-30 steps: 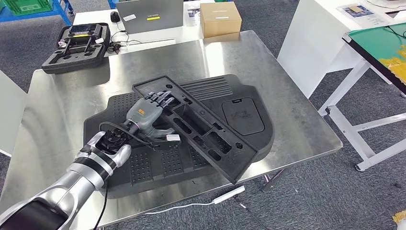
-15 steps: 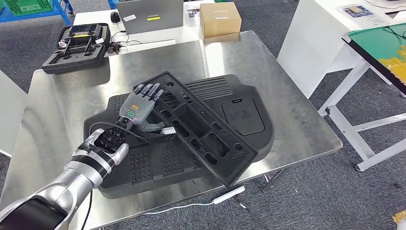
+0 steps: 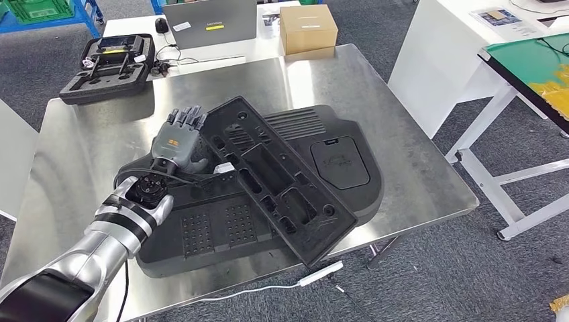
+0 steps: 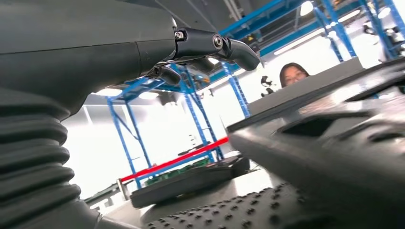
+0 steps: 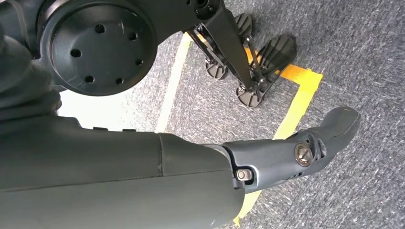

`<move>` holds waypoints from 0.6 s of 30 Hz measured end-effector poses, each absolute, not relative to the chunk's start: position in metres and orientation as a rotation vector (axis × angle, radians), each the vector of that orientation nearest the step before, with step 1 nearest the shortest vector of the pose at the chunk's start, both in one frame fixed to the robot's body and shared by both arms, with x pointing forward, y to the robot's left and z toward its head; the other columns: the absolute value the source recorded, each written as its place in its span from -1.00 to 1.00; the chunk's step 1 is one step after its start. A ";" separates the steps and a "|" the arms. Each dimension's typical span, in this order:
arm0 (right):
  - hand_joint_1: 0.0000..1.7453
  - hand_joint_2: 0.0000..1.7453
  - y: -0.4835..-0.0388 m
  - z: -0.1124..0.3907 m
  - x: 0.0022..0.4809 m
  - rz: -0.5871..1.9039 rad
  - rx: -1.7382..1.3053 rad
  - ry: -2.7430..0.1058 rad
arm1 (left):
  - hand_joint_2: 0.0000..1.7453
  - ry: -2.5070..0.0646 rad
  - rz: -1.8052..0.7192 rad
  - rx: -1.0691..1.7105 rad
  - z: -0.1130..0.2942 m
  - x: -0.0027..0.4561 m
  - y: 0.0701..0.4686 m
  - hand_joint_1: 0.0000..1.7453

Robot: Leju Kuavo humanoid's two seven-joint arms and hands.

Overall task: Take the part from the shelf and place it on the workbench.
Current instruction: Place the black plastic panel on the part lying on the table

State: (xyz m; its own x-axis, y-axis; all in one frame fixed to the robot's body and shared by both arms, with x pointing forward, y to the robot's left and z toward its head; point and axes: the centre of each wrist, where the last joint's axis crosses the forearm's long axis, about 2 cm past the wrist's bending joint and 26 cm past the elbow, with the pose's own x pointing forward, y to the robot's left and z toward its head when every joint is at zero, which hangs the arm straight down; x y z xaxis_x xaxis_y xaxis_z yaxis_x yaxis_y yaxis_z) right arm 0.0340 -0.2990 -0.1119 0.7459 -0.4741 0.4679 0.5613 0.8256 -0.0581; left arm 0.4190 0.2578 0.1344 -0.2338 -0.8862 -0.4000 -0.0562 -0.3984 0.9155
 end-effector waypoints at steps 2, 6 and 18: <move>-1.00 -1.00 -0.299 -0.112 0.034 -0.571 -0.202 -0.455 | 1.00 -1.164 -1.668 1.409 0.134 0.419 0.260 -1.00; -1.00 -1.00 -0.297 -0.112 0.034 -0.572 -0.205 -0.451 | 1.00 -1.179 -1.551 1.487 0.135 0.420 0.267 -1.00; -1.00 -1.00 -0.294 -0.112 0.033 -0.568 -0.216 -0.443 | 0.50 -1.278 -1.242 1.578 0.141 0.421 0.292 -1.00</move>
State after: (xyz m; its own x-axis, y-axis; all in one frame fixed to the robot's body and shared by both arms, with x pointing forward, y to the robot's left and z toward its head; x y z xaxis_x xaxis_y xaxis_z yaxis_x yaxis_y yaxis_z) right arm 0.0332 -0.2936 -0.1120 0.7526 -0.4707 0.4605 0.5616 0.8239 -0.0758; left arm 0.4214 0.2916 0.1409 0.0337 -0.9736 -0.2256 -0.2534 -0.2267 0.9404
